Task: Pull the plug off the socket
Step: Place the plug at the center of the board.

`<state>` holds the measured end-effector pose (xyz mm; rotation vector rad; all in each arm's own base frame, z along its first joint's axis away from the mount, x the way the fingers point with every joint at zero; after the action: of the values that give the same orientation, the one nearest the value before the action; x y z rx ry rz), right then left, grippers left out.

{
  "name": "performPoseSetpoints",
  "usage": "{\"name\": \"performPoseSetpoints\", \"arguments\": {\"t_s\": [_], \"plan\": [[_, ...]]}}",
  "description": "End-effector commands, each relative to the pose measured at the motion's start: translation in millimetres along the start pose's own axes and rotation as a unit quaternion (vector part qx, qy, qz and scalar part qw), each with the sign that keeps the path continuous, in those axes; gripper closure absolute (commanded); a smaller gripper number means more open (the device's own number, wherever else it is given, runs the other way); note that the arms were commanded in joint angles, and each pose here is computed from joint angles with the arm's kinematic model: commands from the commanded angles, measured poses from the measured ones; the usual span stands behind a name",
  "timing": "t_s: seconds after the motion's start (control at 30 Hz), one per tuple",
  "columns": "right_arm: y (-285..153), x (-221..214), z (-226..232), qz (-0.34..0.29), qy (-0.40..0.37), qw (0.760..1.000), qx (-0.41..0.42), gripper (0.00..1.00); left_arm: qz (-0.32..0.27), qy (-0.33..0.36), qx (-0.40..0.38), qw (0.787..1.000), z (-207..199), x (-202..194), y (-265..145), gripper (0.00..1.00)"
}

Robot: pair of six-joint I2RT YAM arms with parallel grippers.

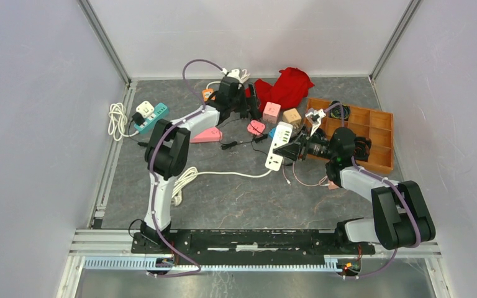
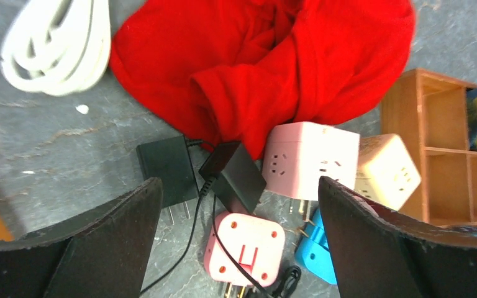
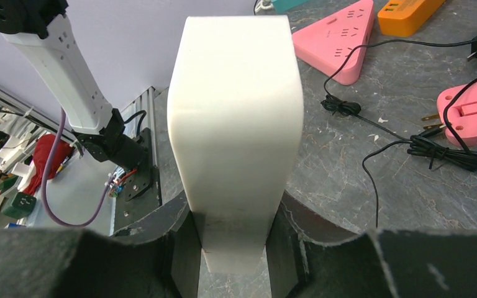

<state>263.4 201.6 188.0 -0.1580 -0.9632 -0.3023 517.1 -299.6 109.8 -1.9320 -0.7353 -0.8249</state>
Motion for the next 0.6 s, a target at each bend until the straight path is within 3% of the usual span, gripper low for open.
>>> {"name": "performPoseSetpoints", "arguments": {"t_s": [0.0,0.23,0.37,0.43,0.57], "plan": [[4,27,9,-0.02,-0.051,0.998,0.023,1.0,-0.11,0.072,-0.025,0.991,-36,101,-69,0.0],[3,29,11,-0.018,-0.061,0.998,0.03,1.0,-0.171,0.119,0.007,0.978,-38,140,-158,0.0],[3,33,13,-0.014,-0.081,0.996,0.031,1.0,-0.228,0.098,-0.019,0.969,-44,142,-220,0.0],[3,34,15,-0.013,-0.09,0.995,0.033,1.0,-0.259,0.088,-0.075,0.959,-57,135,-259,0.0],[3,37,18,-0.012,-0.091,0.995,0.036,1.0,-0.247,0.056,-0.228,0.94,-83,80,-306,0.0]]}}
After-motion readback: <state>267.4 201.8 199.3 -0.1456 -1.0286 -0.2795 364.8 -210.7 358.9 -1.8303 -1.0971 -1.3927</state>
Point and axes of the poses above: each gripper's point midway between its finger pads, its own y axis out along the fingers, its own z axis along the line the jaws close on, x = y × z, the point moved 2 cm from there along -y, back along the fingers, and after that the axes turned 3 degrees about y, right-handed, at the moved point
